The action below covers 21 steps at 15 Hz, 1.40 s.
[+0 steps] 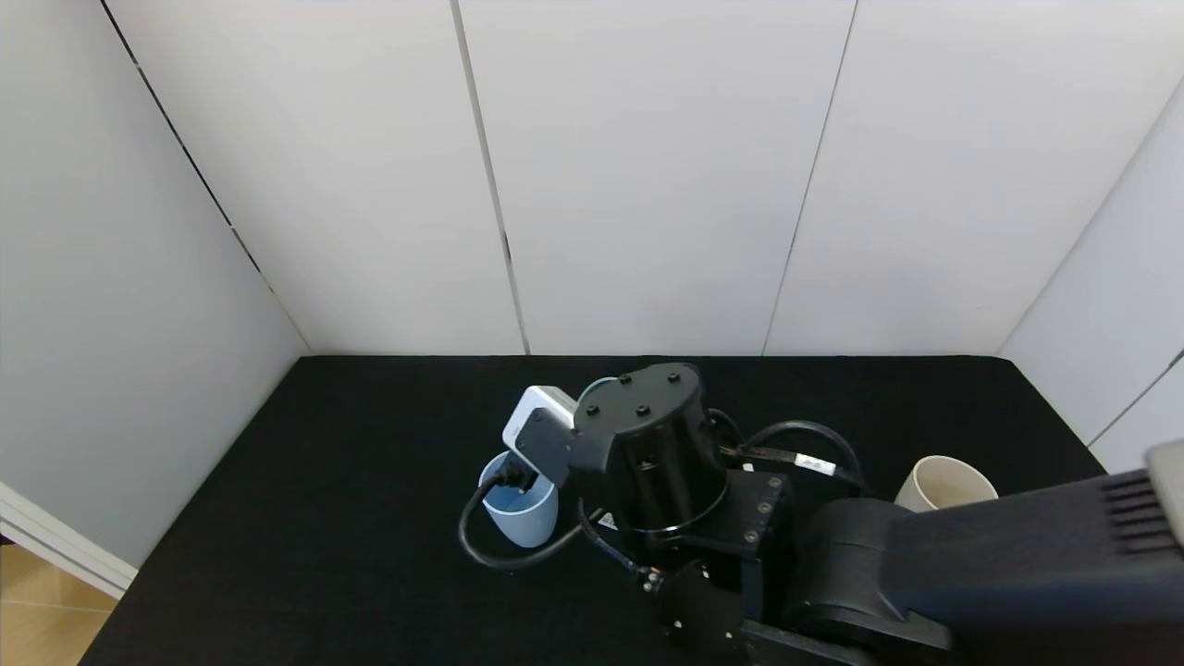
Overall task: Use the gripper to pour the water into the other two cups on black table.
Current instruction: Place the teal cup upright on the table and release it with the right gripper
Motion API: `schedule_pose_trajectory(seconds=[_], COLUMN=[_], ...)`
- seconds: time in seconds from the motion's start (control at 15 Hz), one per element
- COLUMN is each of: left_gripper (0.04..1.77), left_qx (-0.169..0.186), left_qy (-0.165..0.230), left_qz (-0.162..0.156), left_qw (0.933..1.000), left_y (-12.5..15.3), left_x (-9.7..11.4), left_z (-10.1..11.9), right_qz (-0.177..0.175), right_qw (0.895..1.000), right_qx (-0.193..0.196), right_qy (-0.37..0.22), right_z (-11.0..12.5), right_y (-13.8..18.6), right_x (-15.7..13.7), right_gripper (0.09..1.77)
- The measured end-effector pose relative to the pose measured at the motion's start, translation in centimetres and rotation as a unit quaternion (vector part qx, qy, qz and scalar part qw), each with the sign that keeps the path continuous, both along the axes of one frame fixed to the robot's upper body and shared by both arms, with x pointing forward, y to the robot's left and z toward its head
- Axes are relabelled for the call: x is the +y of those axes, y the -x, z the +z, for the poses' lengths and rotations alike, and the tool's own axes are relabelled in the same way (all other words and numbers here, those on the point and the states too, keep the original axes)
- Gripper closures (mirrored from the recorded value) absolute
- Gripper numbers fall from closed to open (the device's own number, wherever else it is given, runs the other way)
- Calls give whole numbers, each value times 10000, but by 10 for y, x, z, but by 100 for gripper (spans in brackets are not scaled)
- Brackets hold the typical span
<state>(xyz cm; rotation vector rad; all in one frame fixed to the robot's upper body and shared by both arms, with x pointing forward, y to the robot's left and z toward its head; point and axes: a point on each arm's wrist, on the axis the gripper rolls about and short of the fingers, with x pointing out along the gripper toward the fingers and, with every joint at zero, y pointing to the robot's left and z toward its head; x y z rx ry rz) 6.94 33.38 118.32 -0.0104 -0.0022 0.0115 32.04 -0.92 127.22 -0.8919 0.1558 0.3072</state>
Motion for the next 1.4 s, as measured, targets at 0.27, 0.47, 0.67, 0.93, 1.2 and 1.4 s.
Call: schedule_pose_trajectory(seconds=[0.27, 0.47, 0.67, 0.93, 1.2, 1.4], left_gripper=[9, 9, 9, 9, 9, 9], left_qx=[0, 0, 0, 0, 0, 0], left_qy=[0, 0, 0, 0, -2, 0], left_qz=[2, 0, 2, 2, 0, 2], left_qw=[10000, 10000, 10000, 10000, 10000, 10000], left_y=[0, 0, 0, 0, 0, 0], left_x=[0, 0, 0, 0, 0, 0], left_z=[0, 0, 0, 0, 0, 0], right_qz=[-397, -141, 117, 400, 496, 488], right_qw=[9837, 9583, 9353, 9249, 9300, 9323], right_qx=[701, 1095, 923, 883, 1180, 1278], right_qy=[-1608, -2636, -3413, -3676, -3446, -3350], right_z=[-5, -3, -2, -26, -68, -101], right_y=[33, 56, 66, 70, 62, 54], right_x=[-43, -69, -90, -89, -74, -63], right_gripper=[65, 65, 65, 65, 65, 65])
